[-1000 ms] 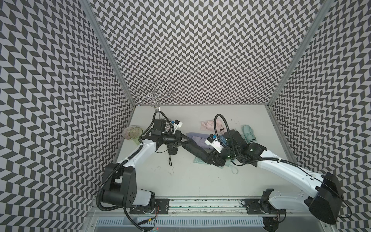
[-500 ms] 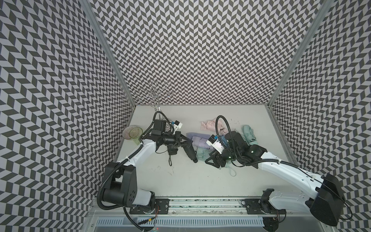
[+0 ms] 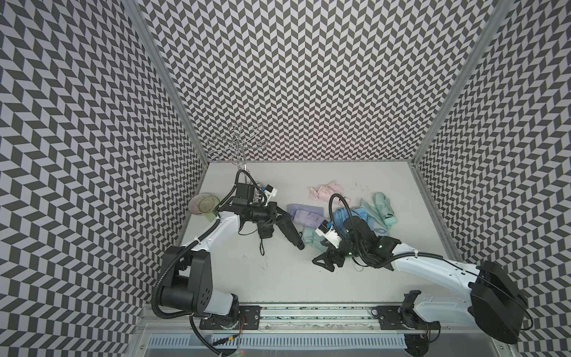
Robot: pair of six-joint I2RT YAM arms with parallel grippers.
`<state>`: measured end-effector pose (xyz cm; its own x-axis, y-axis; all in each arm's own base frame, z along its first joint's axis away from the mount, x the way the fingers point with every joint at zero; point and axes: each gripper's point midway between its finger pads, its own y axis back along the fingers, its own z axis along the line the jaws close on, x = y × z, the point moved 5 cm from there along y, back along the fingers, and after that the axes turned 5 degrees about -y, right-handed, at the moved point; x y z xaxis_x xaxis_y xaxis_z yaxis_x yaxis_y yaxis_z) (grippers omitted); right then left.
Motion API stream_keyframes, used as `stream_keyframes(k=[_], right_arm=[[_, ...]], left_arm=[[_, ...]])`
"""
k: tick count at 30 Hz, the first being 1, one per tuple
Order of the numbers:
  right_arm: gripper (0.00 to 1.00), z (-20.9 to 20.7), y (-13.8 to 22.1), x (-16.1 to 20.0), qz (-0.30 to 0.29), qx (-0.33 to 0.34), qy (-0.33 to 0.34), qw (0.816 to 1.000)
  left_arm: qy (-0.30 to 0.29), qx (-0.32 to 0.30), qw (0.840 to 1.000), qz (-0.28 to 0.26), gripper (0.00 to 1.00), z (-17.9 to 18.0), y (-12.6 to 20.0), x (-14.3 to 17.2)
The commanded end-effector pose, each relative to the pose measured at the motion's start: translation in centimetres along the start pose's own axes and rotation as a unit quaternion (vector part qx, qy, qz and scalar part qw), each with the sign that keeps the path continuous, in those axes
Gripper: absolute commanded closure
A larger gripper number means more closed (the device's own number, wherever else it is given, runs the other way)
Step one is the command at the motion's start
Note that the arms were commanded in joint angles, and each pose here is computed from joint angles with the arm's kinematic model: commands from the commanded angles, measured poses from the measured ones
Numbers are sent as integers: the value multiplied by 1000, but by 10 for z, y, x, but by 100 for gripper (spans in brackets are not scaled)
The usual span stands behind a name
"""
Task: Take umbrellas out of sleeves
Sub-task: Take out the umbrella from the umbrella sleeve.
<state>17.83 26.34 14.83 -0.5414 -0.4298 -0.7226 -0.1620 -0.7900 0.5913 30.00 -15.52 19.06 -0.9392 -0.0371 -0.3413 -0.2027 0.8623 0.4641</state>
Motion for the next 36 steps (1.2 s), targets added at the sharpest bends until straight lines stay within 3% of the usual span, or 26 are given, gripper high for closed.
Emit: stream_keyframes(k=[1, 13, 19, 27, 30, 34, 36], right_arm=[[8, -8, -8, -33, -100, 35, 83, 991], [11, -34, -76, -24, -43, 119, 114, 985], [12, -46, -78, -20, -34, 145, 108, 983], [22, -49, -83, -1, 14, 108, 111, 988], [32, -50, -84, 10, 32, 106, 107, 988], [56, -51, -84, 17, 42, 104, 111, 987], [62, -49, -83, 15, 43, 101, 114, 987]], left_arm=[[6, -22, 1000, 5, 100, 16, -2, 6], [13, -20, 1000, 14, 100, 32, -4, 19], [15, -19, 1000, 14, 100, 36, -1, 21], [16, -19, 1000, 18, 100, 42, -4, 15], [15, -26, 999, 19, 100, 45, -5, 13], [18, -32, 999, 18, 100, 49, -6, 11], [17, -45, 999, 17, 100, 53, -6, 9]])
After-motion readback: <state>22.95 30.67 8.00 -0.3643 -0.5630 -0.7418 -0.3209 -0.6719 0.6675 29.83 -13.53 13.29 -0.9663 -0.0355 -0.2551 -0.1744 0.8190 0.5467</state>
